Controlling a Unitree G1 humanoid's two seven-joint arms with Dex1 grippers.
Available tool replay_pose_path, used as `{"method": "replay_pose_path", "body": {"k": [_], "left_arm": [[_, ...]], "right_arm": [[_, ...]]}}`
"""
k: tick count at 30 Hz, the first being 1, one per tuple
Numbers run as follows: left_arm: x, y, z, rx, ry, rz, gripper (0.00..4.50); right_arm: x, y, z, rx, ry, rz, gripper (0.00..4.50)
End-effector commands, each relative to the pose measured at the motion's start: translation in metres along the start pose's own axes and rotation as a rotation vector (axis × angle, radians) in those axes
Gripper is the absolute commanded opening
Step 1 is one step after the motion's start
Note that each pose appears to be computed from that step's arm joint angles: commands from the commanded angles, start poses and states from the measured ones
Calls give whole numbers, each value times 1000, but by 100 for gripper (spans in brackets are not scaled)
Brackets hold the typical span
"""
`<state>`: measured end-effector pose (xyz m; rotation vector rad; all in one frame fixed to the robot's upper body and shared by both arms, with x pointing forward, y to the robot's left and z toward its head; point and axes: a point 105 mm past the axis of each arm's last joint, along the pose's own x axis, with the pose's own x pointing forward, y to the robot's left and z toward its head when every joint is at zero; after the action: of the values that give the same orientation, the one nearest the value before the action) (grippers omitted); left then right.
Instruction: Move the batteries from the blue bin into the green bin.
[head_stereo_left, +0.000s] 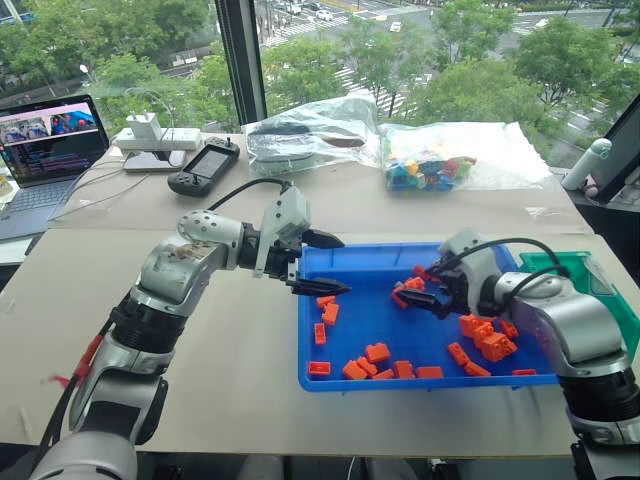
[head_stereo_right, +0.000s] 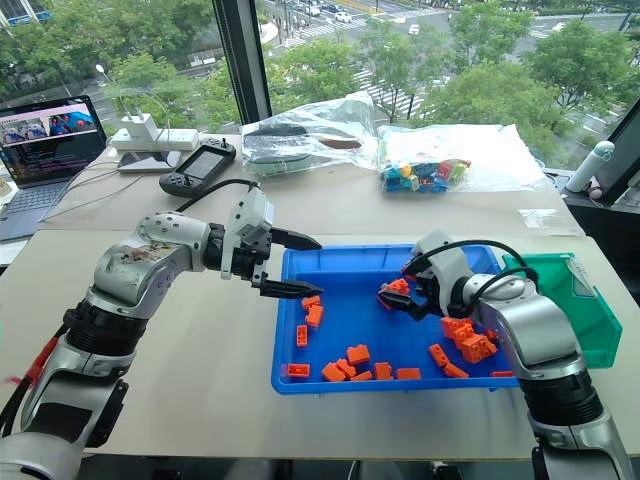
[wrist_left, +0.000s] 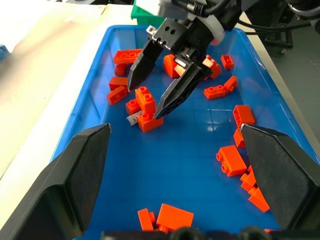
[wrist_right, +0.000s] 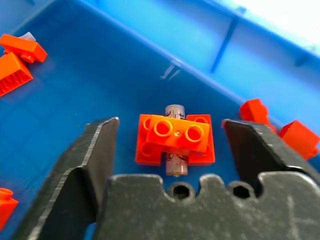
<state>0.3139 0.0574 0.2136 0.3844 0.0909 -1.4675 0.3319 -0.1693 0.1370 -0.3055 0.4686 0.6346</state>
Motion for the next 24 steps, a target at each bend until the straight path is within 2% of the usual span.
{"method": "replay_pose_path", "body": {"k": [1, 4, 11, 15, 18, 19, 24], "left_arm": [[-3, 0, 11, 39, -19, 7, 450], [-2, 0, 11, 38, -21, 9, 450], [-2, 1, 10, 33, -26, 19, 450], [-1, 0, 9, 27, -32, 20, 450], [1, 0, 9, 27, -37, 19, 450], [1, 0, 9, 28, -38, 19, 450], [3, 1, 10, 27, -45, 21, 450]], "right_arm": [[-3, -5, 10, -16, -41, -28, 234], [-4, -5, 12, -18, -48, -21, 144], [-38, -26, 38, -13, -131, -66, 143], [-59, -53, 19, -79, -16, -185, 143], [-62, -56, 14, -22, -20, -179, 143], [-62, -55, 12, -23, -13, -177, 193], [-58, -47, 17, -62, -18, -152, 353]]}}
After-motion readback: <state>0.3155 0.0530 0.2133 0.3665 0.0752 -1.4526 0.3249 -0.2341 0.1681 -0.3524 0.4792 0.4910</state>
